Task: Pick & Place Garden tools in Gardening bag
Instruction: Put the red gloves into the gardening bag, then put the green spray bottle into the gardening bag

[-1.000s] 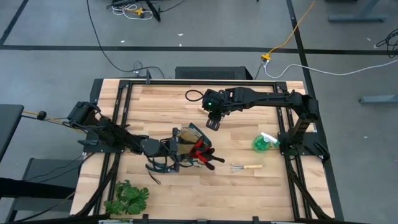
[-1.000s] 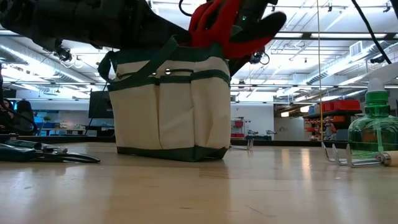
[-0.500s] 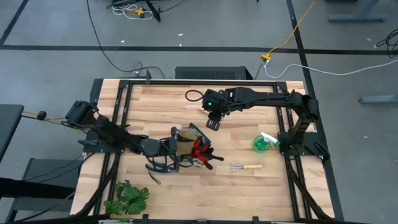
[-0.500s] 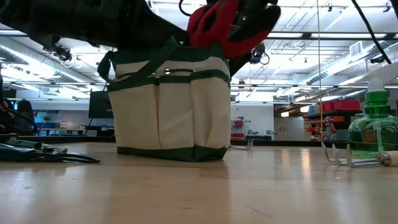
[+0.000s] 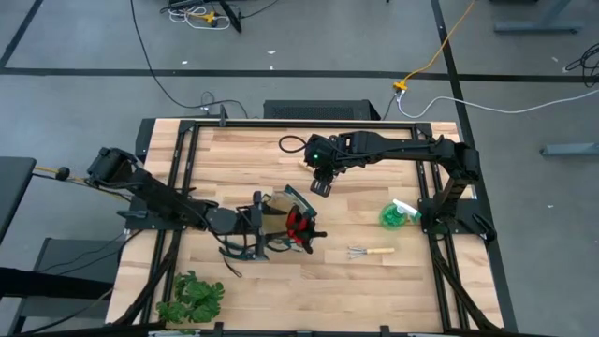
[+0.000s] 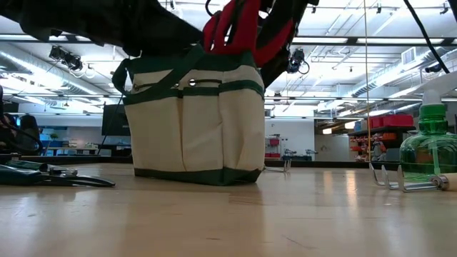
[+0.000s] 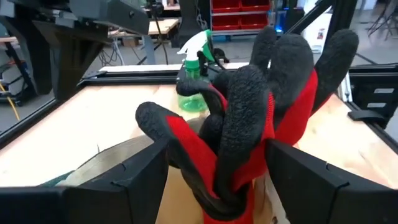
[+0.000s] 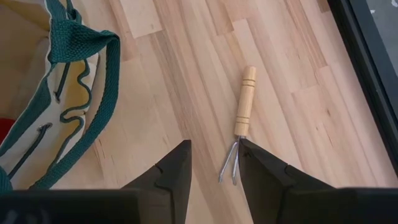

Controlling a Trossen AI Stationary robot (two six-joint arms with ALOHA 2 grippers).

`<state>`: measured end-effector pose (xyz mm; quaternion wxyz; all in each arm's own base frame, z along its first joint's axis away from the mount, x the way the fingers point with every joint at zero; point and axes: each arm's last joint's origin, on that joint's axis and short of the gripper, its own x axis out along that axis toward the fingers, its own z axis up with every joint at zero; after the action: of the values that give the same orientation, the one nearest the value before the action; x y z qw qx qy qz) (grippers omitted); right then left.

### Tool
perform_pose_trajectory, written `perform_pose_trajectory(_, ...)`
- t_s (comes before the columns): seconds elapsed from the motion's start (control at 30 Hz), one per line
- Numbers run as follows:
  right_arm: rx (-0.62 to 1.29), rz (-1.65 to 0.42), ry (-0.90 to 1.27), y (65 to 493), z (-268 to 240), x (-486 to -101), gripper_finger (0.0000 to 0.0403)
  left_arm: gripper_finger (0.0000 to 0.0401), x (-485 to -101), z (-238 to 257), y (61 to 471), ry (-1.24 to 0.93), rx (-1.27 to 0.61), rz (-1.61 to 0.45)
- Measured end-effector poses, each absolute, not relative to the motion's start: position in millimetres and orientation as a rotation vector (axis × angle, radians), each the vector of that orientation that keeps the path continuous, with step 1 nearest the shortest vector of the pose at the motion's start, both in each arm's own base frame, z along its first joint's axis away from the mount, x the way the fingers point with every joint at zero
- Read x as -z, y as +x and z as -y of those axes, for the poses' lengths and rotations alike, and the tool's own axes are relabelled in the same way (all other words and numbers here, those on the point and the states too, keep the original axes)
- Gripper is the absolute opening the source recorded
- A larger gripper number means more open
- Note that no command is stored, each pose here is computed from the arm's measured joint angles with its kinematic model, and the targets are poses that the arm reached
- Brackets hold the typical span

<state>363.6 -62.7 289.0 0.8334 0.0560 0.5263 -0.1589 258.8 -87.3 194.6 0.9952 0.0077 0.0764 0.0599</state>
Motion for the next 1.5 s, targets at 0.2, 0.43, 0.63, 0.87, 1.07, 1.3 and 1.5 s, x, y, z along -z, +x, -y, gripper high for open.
perform_pose_trajectory(0.2,0.337,-1.127,0.118,363,63,-288,0.0132,0.0271,-200,86,256,0.05,-0.154,-0.136)
perform_pose_trajectory(0.43,0.337,-1.167,0.118,359,62,-287,0.0132,0.0271,-212,84,250,0.049,-0.168,-0.111)
perform_pose_trajectory(0.63,0.344,-1.185,0.128,357,62,-286,0.0132,0.027,-212,83,248,0.057,-0.171,-0.137)
perform_pose_trajectory(0.87,0.345,-1.218,0.128,354,61,-285,0.0132,0.027,-211,81,248,0.109,-0.213,-0.143)
perform_pose_trajectory(1.07,0.35,-1.336,0.131,344,60,-282,0.0132,0.027,-212,79,247,0.149,-0.275,-0.146)
perform_pose_trajectory(1.3,0.396,-1.476,0.177,326,55,-284,0.0132,0.027,-214,80,246,0.147,-0.275,-0.14)
perform_pose_trajectory(1.5,0.436,-1.466,0.226,304,39,-308,0.0132,0.027,-214,80,245,0.148,-0.271,-0.14)
